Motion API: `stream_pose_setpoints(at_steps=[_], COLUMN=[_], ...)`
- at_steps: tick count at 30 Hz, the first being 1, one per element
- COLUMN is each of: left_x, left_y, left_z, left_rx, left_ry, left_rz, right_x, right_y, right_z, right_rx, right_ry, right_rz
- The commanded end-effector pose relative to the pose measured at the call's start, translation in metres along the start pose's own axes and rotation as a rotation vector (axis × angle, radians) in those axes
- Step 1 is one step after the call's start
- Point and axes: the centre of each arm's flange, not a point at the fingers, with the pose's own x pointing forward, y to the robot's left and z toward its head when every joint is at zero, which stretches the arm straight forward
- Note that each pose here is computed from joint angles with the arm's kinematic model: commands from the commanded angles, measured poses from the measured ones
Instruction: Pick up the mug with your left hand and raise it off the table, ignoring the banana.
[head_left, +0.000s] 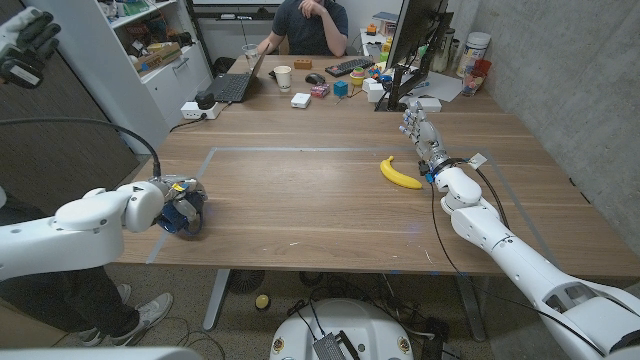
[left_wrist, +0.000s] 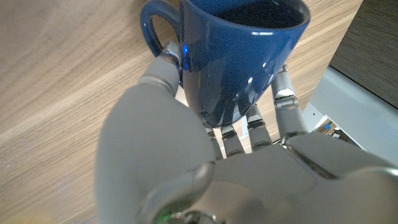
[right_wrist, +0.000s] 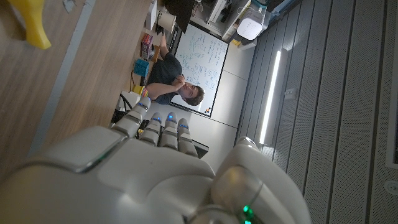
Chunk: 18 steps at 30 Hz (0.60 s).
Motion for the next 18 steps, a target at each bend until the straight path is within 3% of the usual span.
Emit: stream_pose_setpoints(at_steps=[1, 18], left_x=[-0.010, -0.026], left_y=[0.017, 0.044], left_z=[-0.002, -0.004], left_rx=[-0.027, -0.098], left_ry=[-0.003, -0.067], left_rz=[0.041, 0.122], right_x=[-0.002, -0.002], right_y=[0.000, 0.000], right_z=[-0.003, -0.002], right_rx=[0.005, 0.007], right_ry=[0.001, -0.007], right_rz=[0.003, 0.003])
